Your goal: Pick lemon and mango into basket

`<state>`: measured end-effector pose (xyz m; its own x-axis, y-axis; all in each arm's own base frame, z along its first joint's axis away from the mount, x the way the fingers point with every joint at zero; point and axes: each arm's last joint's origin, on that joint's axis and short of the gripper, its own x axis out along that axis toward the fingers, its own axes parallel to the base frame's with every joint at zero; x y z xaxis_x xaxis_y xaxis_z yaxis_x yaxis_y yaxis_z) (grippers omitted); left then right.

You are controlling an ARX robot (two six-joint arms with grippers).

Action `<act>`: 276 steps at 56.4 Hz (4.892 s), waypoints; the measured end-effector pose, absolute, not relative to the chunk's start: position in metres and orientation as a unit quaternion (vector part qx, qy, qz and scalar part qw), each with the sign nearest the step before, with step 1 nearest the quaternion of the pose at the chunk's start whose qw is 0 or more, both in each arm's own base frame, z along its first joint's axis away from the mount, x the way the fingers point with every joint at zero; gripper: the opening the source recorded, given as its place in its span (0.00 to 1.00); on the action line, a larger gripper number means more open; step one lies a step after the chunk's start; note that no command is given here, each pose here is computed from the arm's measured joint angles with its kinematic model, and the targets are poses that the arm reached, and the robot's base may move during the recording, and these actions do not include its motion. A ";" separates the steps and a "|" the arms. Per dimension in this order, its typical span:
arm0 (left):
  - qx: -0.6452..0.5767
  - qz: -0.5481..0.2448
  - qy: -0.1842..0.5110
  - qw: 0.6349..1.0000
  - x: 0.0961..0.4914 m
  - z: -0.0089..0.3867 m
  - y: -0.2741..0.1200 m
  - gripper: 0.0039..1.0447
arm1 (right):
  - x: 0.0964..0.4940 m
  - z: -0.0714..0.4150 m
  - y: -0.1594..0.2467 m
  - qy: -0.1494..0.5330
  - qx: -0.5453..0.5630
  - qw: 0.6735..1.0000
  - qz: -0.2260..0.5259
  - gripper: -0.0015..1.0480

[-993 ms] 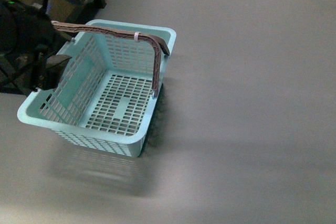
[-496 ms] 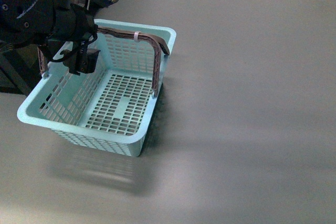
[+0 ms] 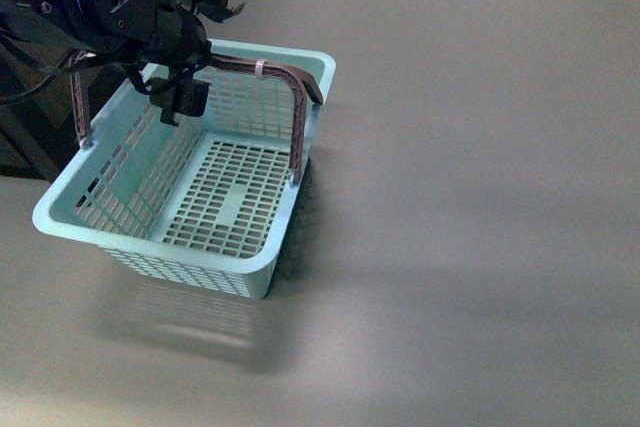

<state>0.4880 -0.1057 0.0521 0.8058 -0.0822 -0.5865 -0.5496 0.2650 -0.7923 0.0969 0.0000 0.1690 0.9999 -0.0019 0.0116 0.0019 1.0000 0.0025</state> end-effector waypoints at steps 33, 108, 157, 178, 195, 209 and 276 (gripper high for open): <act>-0.606 0.173 0.265 0.730 0.462 0.068 -0.103 0.05 | 0.097 0.169 0.000 -0.006 0.001 1.000 -0.001 0.92; -0.714 0.012 0.085 0.695 0.257 0.310 -0.091 0.05 | 0.097 0.169 0.000 -0.006 0.001 1.000 -0.001 0.92; -0.713 0.013 0.086 0.696 0.257 0.310 -0.091 0.05 | 0.097 0.169 0.000 -0.006 0.001 1.000 0.000 0.92; -0.713 0.013 0.086 0.696 0.257 0.310 -0.092 0.05 | 0.097 0.169 0.000 -0.006 0.001 1.000 0.000 0.92; -0.713 0.013 0.086 0.696 0.257 0.310 -0.092 0.05 | 0.097 0.169 0.000 -0.006 0.001 1.000 0.000 0.92; -0.713 0.013 0.086 0.696 0.257 0.310 -0.092 0.05 | 0.097 0.169 0.000 -0.006 0.001 1.000 0.000 0.92; -0.713 0.012 0.085 0.696 0.257 0.310 -0.092 0.05 | 0.097 0.169 0.000 -0.006 0.001 1.000 0.000 0.92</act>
<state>0.2568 -0.0916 0.3100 0.9851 -0.1046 -0.1364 -0.1389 -0.0171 -0.9902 0.0969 0.0000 0.1690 0.9999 -0.0004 0.0120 0.0004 1.0000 0.0025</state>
